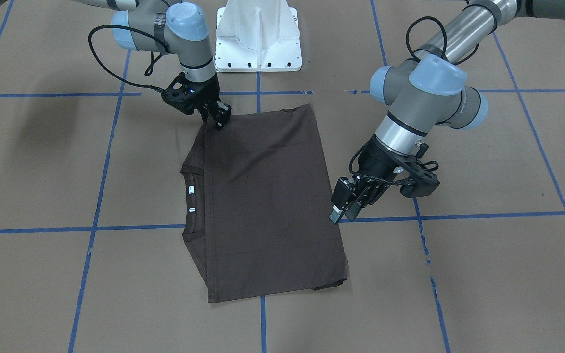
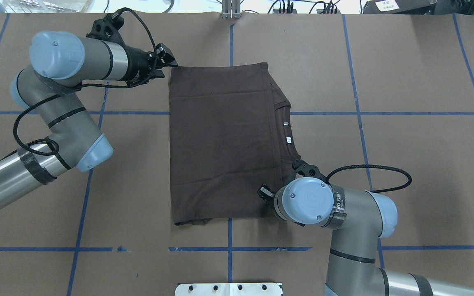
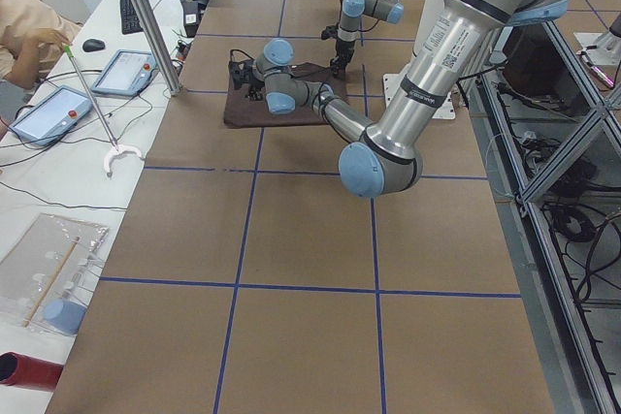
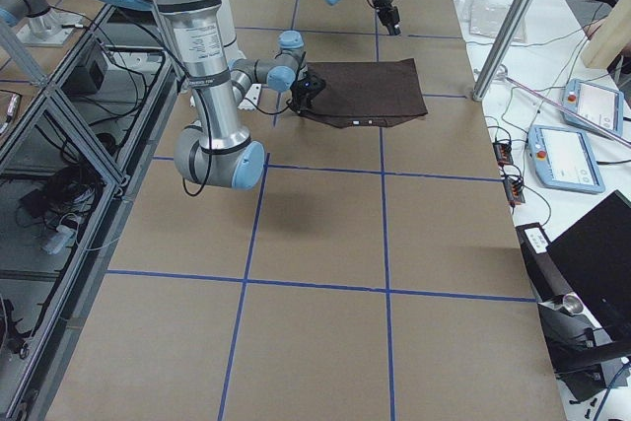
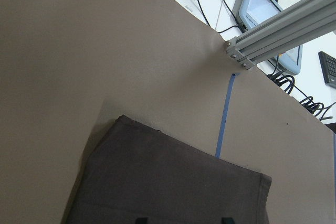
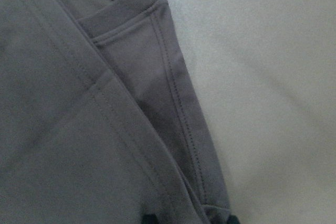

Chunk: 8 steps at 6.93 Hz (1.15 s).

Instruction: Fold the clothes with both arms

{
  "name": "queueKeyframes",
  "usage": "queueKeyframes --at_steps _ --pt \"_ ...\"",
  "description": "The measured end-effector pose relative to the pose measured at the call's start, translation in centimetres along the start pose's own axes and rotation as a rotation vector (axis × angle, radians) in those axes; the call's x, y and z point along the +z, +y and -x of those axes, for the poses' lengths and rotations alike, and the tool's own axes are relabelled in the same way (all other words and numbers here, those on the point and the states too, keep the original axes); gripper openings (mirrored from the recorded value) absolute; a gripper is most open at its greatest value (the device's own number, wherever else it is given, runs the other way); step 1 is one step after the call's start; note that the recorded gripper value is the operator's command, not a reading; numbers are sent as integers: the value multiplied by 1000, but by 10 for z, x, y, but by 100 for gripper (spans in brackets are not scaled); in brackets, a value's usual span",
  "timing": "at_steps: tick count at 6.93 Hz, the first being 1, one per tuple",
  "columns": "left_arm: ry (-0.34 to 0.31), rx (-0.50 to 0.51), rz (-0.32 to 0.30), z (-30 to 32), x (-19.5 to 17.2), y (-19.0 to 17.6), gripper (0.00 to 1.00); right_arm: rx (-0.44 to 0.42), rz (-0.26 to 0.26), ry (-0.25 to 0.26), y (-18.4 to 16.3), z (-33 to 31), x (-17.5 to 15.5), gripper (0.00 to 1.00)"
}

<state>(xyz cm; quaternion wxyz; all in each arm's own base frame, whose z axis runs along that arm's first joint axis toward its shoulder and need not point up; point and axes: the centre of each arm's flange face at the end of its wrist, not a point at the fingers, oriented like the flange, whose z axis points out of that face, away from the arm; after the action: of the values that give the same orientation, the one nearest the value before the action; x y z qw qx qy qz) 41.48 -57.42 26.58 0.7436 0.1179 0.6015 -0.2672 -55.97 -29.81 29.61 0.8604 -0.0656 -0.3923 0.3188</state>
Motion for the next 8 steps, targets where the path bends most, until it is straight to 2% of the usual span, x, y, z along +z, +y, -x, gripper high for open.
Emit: queueKeyframes --at_steps 5,7,8 --pt "2 -9 3 -1 0 2 56 -4 7 -14 3 0 -9 0" --pt "8 -109 33 -4 3 25 58 -5 21 -37 6 1 -25 0" --pt "24 -178 66 -3 -6 55 58 -8 34 -53 7 -2 -38 0"
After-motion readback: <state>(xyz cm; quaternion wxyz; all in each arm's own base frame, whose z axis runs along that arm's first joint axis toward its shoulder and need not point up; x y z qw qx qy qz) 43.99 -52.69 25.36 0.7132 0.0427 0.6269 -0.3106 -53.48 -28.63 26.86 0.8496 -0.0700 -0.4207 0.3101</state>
